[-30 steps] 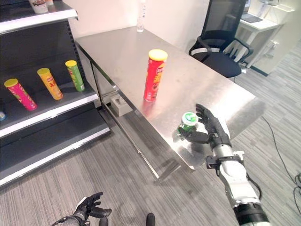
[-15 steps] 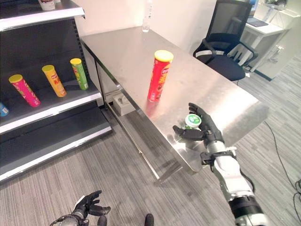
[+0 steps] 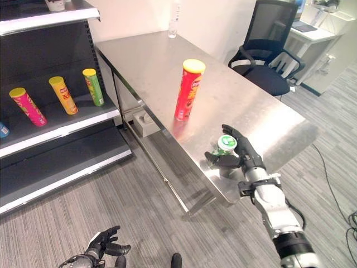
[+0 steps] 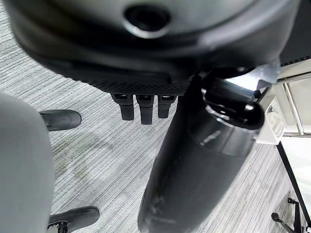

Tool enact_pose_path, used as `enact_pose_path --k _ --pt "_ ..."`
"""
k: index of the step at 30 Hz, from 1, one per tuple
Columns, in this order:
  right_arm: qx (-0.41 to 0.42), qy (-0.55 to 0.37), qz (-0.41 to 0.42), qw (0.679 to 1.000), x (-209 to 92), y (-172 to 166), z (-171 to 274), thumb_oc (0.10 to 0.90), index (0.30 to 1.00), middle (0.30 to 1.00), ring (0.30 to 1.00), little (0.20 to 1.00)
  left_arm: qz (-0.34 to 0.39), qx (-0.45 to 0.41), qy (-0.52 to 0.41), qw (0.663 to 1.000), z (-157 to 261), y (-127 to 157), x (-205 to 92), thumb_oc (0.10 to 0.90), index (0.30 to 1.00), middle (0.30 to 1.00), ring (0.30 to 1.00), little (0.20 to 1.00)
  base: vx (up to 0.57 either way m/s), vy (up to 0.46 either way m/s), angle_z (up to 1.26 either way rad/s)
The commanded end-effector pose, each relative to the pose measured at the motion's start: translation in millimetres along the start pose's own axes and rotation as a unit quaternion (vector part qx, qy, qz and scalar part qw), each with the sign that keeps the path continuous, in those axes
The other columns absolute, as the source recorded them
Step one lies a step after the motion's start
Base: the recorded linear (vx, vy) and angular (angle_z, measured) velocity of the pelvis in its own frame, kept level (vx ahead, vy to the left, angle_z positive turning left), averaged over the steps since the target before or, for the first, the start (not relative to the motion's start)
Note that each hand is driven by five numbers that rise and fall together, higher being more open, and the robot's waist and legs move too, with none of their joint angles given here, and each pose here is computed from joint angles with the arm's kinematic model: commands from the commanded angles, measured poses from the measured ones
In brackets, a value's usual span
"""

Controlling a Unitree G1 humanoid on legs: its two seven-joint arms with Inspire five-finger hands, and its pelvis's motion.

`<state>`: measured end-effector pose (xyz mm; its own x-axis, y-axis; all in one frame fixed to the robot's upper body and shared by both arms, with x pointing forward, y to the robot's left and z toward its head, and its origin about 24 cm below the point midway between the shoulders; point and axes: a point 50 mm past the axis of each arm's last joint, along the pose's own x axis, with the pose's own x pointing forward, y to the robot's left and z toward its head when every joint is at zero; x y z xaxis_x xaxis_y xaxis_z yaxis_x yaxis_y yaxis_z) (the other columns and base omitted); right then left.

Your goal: Put the goods on the table back onto the shelves and tidy them up.

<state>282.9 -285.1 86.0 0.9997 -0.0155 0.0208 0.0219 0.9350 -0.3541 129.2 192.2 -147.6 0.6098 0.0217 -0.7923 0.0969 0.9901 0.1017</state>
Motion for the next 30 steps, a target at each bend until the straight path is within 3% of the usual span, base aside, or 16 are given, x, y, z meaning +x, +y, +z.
enact_pose_path --k 1,25,29,30 --pt "-0.015 -0.119 -0.046 0.992 15 -28 55 0.400 0.300 0.300 0.300 0.300 -0.006 0.049 -0.003 0.999 5 7 3 0.800 0.900 0.900 0.900 0.900 0.00 0.000 0.00" --pt "-0.017 -0.135 -0.049 0.990 15 -26 61 0.400 0.300 0.300 0.300 0.300 -0.003 0.050 0.000 0.999 3 9 2 0.800 0.900 0.900 0.900 0.900 0.00 0.000 0.00" --pt "0.011 -0.238 -0.060 0.969 8 -29 100 0.400 0.300 0.300 0.300 0.300 0.005 0.045 -0.015 0.999 11 12 4 0.800 0.900 0.900 0.900 0.900 0.00 0.000 0.00" --pt "0.020 -0.308 -0.071 0.948 0 -33 129 0.400 0.300 0.300 0.300 0.300 0.010 0.044 -0.019 0.999 12 13 4 0.800 0.900 0.900 0.900 0.900 -0.02 -0.027 0.06"
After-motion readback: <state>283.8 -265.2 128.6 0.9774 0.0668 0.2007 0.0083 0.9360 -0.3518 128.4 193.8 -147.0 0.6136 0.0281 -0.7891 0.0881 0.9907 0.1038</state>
